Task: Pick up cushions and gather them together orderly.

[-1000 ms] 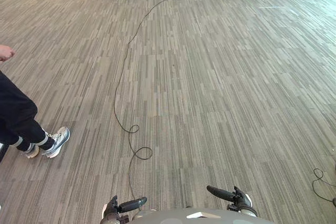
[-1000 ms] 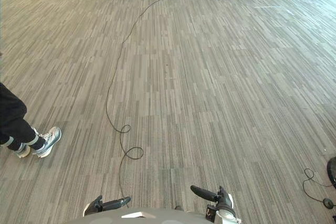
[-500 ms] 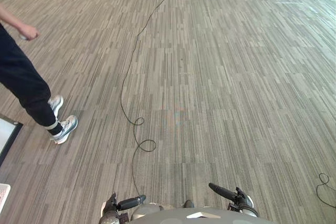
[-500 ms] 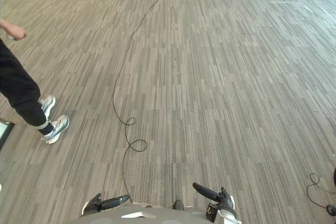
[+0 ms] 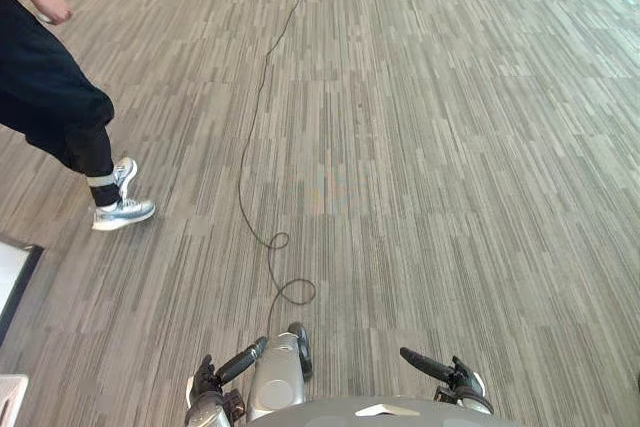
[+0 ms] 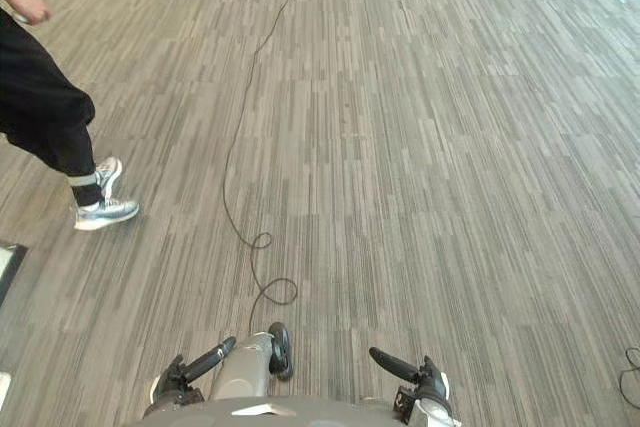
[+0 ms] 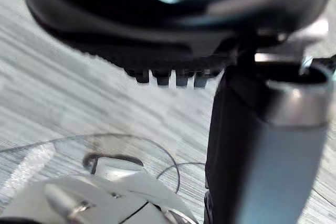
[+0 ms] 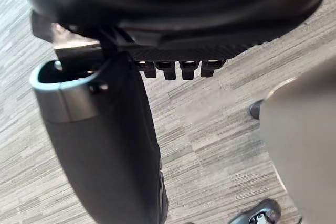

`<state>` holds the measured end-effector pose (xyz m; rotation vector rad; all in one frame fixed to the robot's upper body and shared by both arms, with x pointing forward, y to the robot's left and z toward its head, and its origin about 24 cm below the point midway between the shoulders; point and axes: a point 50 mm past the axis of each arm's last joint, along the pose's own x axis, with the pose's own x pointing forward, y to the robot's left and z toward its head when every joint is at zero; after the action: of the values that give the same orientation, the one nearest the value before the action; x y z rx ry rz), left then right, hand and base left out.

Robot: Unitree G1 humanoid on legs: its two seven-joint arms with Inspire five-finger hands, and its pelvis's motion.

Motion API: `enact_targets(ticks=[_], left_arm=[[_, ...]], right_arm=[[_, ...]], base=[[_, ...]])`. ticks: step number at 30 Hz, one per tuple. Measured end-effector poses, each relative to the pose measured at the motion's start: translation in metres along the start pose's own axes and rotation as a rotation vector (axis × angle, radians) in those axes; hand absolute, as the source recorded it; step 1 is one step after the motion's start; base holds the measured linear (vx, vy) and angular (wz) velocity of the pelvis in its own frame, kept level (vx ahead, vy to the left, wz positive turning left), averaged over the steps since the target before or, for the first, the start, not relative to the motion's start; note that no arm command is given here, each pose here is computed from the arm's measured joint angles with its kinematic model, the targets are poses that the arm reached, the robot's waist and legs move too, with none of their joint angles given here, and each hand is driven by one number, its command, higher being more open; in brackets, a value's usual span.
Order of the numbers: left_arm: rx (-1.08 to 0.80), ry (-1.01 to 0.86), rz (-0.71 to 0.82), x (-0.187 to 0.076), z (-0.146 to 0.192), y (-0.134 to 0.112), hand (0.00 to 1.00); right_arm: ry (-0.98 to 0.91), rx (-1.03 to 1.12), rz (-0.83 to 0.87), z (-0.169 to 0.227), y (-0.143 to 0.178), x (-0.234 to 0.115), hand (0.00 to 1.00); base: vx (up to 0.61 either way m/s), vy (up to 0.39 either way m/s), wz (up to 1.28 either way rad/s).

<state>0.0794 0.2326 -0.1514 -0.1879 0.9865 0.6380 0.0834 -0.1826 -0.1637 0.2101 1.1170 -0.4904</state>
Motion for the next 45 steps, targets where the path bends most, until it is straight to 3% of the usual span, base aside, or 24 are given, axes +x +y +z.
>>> enact_targets(ticks=[6, 8, 19, 27, 37, 45], left_arm=[[0.014, 0.000, -0.049, 0.003, 0.006, -0.015, 1.00], [0.015, -0.003, -0.091, 0.002, 0.009, -0.031, 1.00], [0.078, 0.032, -0.189, -0.003, 0.003, -0.064, 1.00], [0.033, -0.071, -0.163, 0.000, 0.027, -0.055, 1.00], [-0.038, -0.099, -0.142, 0.002, 0.034, -0.047, 1.00], [0.008, -0.040, -0.134, 0.005, 0.026, -0.044, 1.00]], right_arm=[[-0.085, 0.003, 0.025, 0.019, 0.002, 0.001, 1.00], [-0.129, 0.011, 0.039, 0.028, 0.006, 0.000, 1.00], [-0.195, -0.021, 0.040, 0.056, 0.001, 0.005, 1.00], [-0.143, -0.075, 0.079, 0.048, 0.019, 0.005, 1.00], [-0.070, -0.086, 0.124, 0.026, 0.040, 0.000, 1.00], [-0.191, -0.074, 0.159, 0.048, 0.045, -0.003, 1.00]], base=[[0.45, 0.243, -0.18], [0.37, 0.053, -0.09], [0.54, -0.138, 0.37], [0.44, -0.087, -0.26], [0.54, 0.238, -0.57], [0.43, 0.150, -0.48]])
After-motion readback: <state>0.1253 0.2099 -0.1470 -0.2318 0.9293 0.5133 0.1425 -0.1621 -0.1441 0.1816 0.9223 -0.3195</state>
